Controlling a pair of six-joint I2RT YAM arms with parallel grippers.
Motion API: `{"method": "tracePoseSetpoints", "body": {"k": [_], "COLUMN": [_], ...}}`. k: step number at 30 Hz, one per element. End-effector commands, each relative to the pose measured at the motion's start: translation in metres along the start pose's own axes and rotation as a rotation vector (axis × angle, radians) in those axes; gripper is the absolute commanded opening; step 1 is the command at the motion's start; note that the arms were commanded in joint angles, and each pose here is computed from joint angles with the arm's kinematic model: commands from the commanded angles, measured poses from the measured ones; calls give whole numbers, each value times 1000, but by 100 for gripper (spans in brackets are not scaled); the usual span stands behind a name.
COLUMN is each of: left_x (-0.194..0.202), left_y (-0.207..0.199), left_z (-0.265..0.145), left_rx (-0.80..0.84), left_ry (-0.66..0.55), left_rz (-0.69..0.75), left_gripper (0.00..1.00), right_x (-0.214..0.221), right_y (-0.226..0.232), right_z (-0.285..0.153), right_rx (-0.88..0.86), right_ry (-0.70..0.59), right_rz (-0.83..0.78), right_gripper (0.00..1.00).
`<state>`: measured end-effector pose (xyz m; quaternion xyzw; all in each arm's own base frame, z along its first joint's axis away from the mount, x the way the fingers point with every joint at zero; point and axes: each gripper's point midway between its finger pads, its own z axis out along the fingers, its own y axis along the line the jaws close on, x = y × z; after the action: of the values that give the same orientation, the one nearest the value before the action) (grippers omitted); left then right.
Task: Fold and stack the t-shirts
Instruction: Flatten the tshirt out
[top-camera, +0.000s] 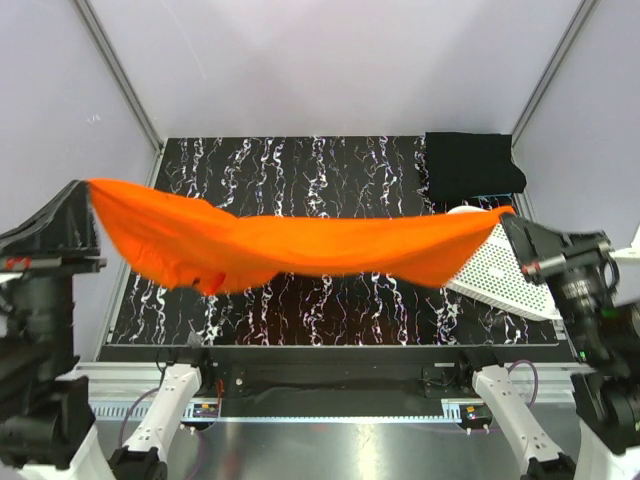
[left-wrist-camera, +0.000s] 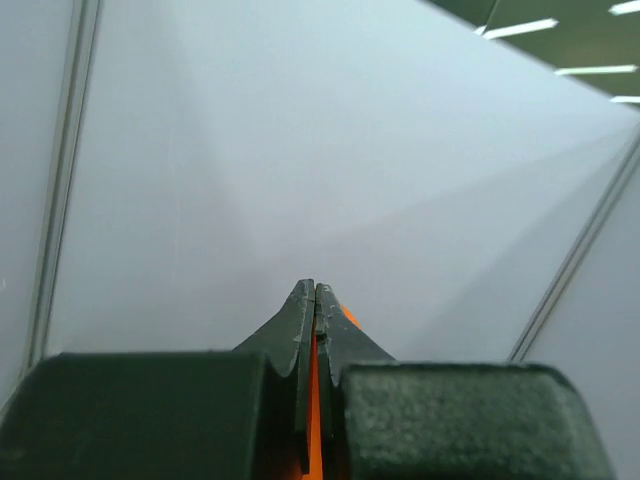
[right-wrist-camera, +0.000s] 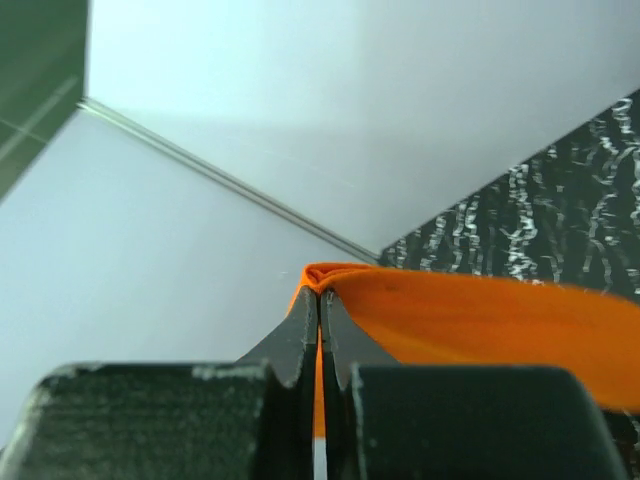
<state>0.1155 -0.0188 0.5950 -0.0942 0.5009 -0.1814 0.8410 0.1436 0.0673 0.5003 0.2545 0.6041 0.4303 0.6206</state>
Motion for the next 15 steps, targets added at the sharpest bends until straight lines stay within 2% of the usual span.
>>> {"method": "tracePoseSetpoints", "body": {"k": [1, 3, 5, 9, 13, 15], "left_x": [-10, -25, -37, -7, 73, 135], "left_y": [-5, -7, -4, 18, 54, 78], "left_z": [1, 0, 3, 42, 101, 122], "left_rx": [3, 3, -21, -81, -122, -137], "left_ry": [-13, -42, -67, 19, 173, 299], "left_rz": [-13, 16, 87, 174, 282, 316], "left_gripper": [0, 0, 0, 0, 0, 0], "right_x": [5, 1, 3, 24, 68, 82], "right_y": [0, 1, -6, -23, -71, -89], "right_z": [-9, -12, 3, 55, 117, 146], "right_rx": [3, -6, 22, 44, 110, 116], "right_ry": [8, -15, -8, 76, 208, 235], "right_rz": [118, 142, 142, 137, 157, 166], "right_gripper": [0, 0, 0, 0, 0, 0]}}
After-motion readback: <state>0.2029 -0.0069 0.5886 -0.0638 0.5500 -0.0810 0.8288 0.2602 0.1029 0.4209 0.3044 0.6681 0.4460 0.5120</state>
